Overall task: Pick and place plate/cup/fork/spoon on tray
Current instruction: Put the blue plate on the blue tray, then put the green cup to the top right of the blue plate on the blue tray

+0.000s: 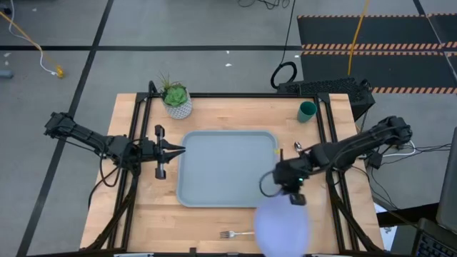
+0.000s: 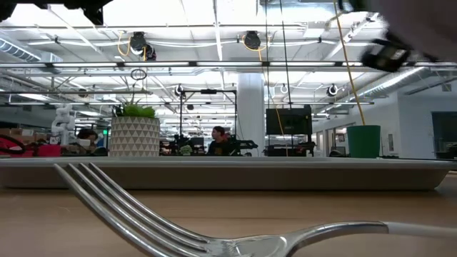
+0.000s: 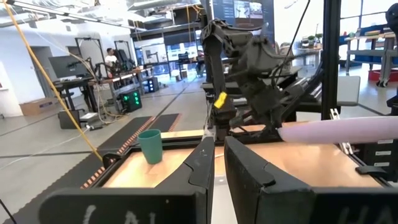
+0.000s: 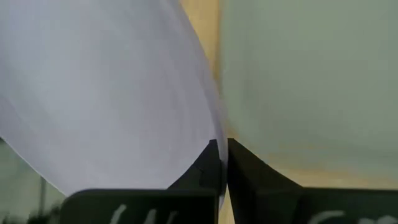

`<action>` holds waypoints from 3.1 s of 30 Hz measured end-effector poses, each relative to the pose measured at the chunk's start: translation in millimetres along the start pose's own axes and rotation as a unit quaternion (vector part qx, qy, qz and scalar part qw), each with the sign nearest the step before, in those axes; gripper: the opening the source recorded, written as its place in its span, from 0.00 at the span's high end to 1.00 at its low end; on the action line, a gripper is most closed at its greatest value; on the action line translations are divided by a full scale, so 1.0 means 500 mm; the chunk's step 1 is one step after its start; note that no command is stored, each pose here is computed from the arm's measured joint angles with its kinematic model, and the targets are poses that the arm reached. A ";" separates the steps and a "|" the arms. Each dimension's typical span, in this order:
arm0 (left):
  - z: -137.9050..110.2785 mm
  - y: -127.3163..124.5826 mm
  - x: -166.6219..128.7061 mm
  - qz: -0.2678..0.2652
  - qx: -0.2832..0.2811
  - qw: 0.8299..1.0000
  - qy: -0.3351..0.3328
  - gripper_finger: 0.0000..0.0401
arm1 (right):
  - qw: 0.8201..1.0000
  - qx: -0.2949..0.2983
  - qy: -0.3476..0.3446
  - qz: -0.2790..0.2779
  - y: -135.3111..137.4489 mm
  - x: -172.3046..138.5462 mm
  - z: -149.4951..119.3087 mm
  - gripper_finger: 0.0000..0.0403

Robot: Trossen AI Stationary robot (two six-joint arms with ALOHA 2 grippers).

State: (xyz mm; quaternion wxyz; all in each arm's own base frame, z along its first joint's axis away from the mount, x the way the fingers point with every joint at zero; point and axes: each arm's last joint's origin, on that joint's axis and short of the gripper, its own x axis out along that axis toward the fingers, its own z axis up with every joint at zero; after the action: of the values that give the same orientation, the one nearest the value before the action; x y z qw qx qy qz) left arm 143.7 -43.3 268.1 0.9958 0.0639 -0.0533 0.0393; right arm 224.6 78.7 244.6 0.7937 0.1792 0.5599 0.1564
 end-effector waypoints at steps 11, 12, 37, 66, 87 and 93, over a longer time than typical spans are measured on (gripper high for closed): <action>0.002 0.000 0.000 0.001 0.004 1.000 -0.004 0.90 | 0.995 0.055 -0.083 -0.026 -0.081 -0.008 0.185 1.00; 0.002 0.000 0.000 0.001 0.006 1.000 -0.004 0.90 | 0.995 0.053 -0.086 -0.024 -0.091 -0.010 0.200 1.00; 0.001 0.000 0.000 0.001 0.013 1.000 -0.003 0.90 | 0.994 0.073 -0.044 -0.074 -0.374 0.011 0.337 1.00; -0.001 0.000 0.000 0.001 0.010 1.000 0.002 0.90 | 0.988 0.062 -0.038 -0.136 -0.395 0.028 0.339 0.85; -0.005 -0.001 0.000 -0.001 0.008 1.000 0.012 0.90 | 0.984 -0.045 -0.042 -0.165 -0.349 -0.015 0.340 0.85; -0.005 -0.001 0.000 -0.001 0.007 1.000 0.013 0.90 | 0.957 -0.138 -0.021 -0.256 -0.270 -0.054 0.331 0.85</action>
State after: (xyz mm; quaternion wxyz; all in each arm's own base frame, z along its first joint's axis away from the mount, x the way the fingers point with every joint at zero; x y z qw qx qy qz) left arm 143.9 -43.2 265.5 0.9959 0.0707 -0.0405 0.0400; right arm 378.7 -71.2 256.0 0.8356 -0.0780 0.5434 0.0201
